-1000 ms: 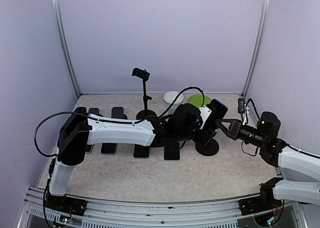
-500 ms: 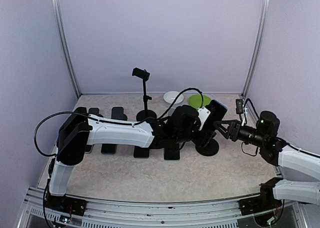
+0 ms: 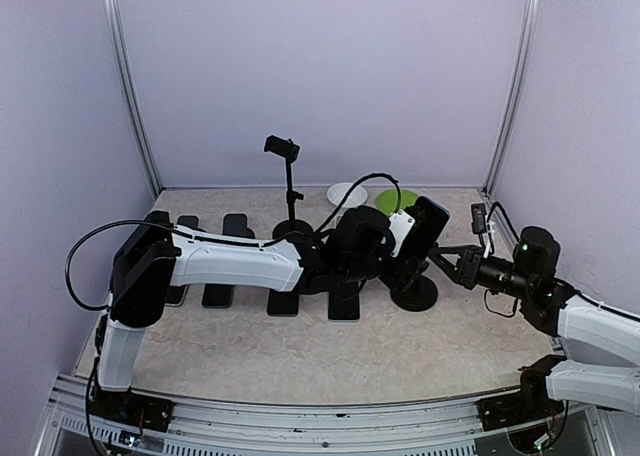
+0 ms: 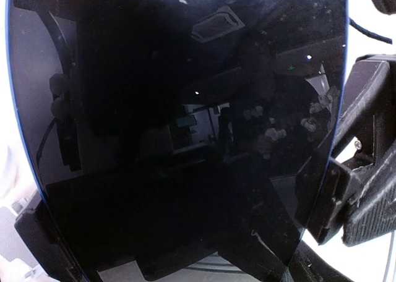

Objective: Remove the phone from the phone stand

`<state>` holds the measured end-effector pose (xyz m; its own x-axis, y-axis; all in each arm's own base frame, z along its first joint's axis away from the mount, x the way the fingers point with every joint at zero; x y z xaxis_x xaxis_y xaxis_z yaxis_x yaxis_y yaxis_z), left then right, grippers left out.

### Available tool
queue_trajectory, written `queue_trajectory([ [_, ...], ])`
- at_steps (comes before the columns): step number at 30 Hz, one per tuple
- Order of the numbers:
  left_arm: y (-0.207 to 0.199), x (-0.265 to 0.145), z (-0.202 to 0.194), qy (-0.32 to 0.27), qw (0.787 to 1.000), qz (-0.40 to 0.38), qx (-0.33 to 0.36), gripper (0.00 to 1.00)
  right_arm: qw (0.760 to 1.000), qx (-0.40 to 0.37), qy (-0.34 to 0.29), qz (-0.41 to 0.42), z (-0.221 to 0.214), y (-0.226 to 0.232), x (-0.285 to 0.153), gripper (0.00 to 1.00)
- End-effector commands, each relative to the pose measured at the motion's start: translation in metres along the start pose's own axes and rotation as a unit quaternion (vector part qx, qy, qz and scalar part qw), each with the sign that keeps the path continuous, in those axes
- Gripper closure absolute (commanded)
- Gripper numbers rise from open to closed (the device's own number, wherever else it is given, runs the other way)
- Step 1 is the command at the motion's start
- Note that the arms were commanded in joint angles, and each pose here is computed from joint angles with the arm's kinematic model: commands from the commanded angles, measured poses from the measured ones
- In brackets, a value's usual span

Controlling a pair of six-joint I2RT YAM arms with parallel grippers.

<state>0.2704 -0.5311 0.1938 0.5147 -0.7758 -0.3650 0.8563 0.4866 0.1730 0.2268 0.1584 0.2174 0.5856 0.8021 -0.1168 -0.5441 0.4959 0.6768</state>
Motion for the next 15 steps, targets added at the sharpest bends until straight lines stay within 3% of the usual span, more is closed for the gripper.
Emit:
queue_trajectory([
  [1, 0.018, -0.011, 0.015, -0.025, 0.999, 0.013, -0.016, 0.60, 1.000, -0.019, 0.000, -0.014, 0.002, 0.002, -0.004, 0.81],
  [4, 0.018, -0.009, 0.015, -0.025, 1.000, 0.008, -0.015, 0.63, 1.000, -0.024, 0.001, -0.016, 0.004, 0.002, -0.002, 0.86],
  [7, 0.015, -0.009, 0.015, -0.026, 1.000, 0.002, -0.014, 0.63, 1.000, -0.023, 0.003, -0.006, 0.004, 0.004, 0.000, 0.64],
  [9, 0.015, -0.009, 0.015, -0.027, 1.000, 0.000, -0.013, 0.63, 1.000, -0.021, 0.002, 0.001, 0.005, 0.004, 0.002, 0.55],
  [15, 0.009, -0.009, 0.017, -0.029, 1.000, -0.006, -0.007, 0.64, 1.000, -0.016, 0.002, 0.011, 0.010, 0.003, 0.011, 0.58],
])
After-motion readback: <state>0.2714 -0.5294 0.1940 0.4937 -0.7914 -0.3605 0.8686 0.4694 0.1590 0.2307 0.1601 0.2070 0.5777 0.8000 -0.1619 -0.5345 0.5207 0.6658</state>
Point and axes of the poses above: each gripper's point midway between its finger pads, its own x axis out along the fingers, its own y axis along the line the jaws close on, z = x × y, the point moved 5 cm from there along -x, back along the fingers, and after that the axes turned 11 degrees about x, right-handed, at the moved point
